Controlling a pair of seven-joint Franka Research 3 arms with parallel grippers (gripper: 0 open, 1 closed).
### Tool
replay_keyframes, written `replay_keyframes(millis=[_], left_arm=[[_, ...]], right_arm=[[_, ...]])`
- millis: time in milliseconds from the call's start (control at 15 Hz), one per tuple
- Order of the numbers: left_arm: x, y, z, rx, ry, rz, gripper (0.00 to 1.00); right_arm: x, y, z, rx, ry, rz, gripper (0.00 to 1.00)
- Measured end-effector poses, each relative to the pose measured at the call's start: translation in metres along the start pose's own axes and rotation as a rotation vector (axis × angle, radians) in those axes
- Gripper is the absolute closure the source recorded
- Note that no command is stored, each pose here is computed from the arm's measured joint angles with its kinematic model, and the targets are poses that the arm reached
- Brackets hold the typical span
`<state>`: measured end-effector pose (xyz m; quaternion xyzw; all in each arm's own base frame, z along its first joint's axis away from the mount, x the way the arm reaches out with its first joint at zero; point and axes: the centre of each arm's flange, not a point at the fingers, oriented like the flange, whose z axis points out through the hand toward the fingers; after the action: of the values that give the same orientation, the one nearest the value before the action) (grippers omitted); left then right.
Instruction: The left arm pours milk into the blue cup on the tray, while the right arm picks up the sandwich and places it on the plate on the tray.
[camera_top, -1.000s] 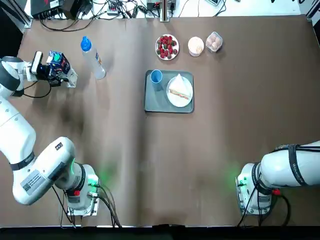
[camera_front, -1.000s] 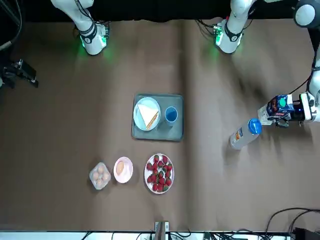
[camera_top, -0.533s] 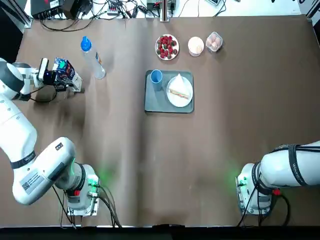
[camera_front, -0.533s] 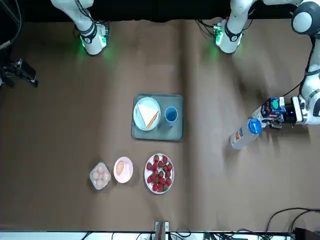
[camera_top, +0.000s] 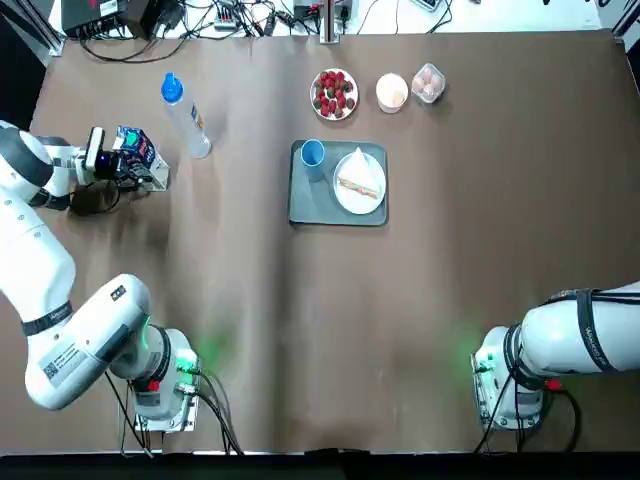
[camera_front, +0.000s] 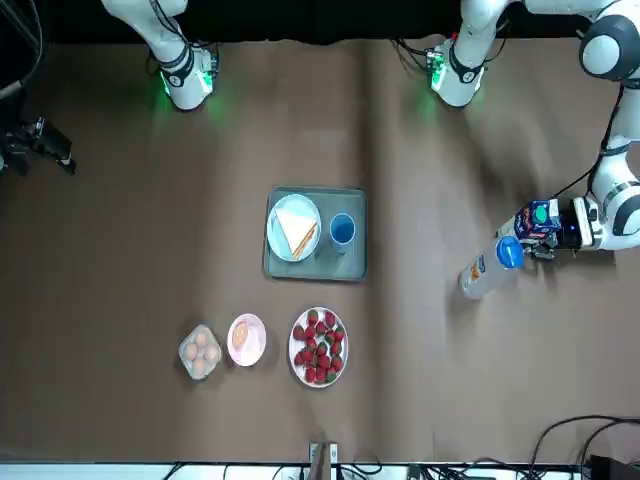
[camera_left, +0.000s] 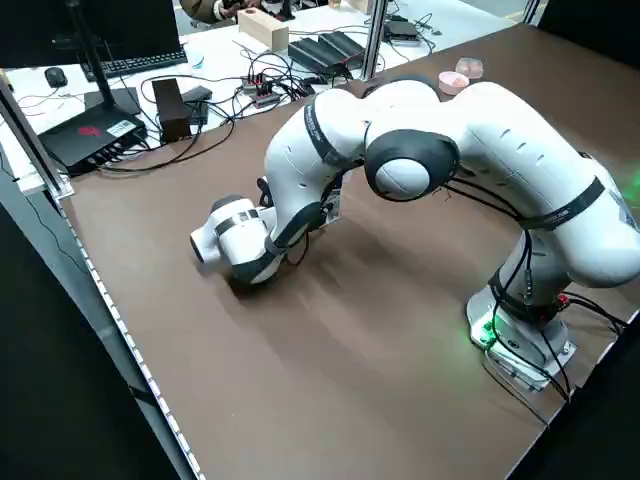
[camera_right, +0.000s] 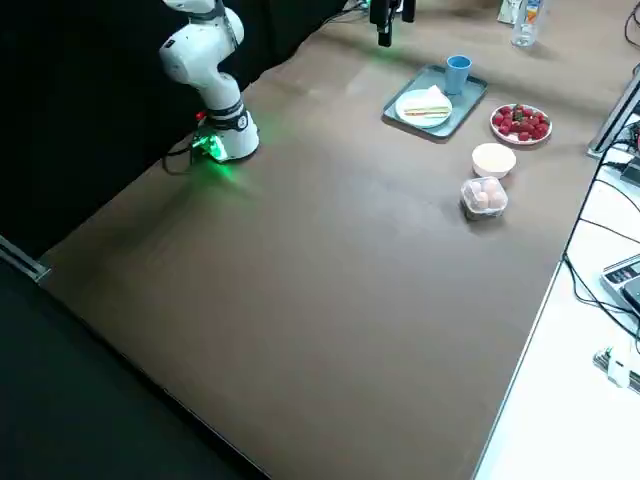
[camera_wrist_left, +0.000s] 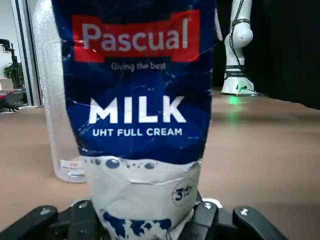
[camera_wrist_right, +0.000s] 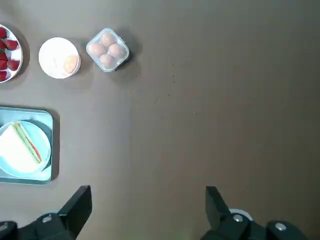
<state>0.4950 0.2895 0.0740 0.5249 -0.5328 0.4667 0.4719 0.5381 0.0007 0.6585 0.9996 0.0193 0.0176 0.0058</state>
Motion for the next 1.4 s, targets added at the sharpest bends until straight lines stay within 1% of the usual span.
replay_keyframes(millis=[133,200,267,333,400,600,800,867,1000,1200,1267,1400], left_arm=[[0.000,0.000,0.000,0.000,-0.001,0.003,0.33],[0.000,0.000,0.000,0.001,-0.002,0.003,0.33],[-0.001,-0.001,-0.001,0.004,-0.009,0.003,0.26],[-0.003,-0.001,-0.002,0.012,-0.023,0.002,0.17],[-0.005,-0.002,-0.006,0.026,-0.045,-0.007,0.01],[-0.005,-0.003,-0.018,0.052,-0.080,-0.037,0.00],[0.007,0.001,-0.051,0.086,-0.141,-0.059,0.00],[0.020,-0.001,-0.065,0.100,-0.167,-0.067,0.00],[0.065,-0.009,-0.089,0.114,-0.238,-0.103,0.00],[0.162,-0.027,-0.109,0.105,-0.390,-0.188,0.00],[0.200,-0.035,-0.108,0.096,-0.450,-0.202,0.00],[0.274,-0.052,-0.088,0.072,-0.564,-0.216,0.00]], right_arm=[[0.000,-0.001,0.000,0.000,0.000,-0.002,0.00],[0.000,-0.002,0.000,0.000,0.000,-0.003,0.00],[0.000,-0.002,0.000,0.000,0.001,-0.003,0.00],[0.000,-0.002,0.000,0.000,0.001,-0.003,0.00],[0.000,-0.002,-0.001,0.000,0.002,-0.003,0.00],[-0.001,-0.001,-0.002,0.000,0.004,-0.001,0.00],[-0.003,0.002,-0.005,0.000,0.009,0.003,0.00],[-0.003,0.002,-0.005,0.000,0.009,0.003,0.00],[-0.003,0.002,-0.005,0.000,0.010,0.003,0.00],[-0.003,0.002,-0.006,0.000,0.010,0.003,0.00],[-0.003,0.002,-0.006,0.000,0.010,0.003,0.00],[-0.003,0.002,-0.006,0.000,0.010,0.003,0.00]])
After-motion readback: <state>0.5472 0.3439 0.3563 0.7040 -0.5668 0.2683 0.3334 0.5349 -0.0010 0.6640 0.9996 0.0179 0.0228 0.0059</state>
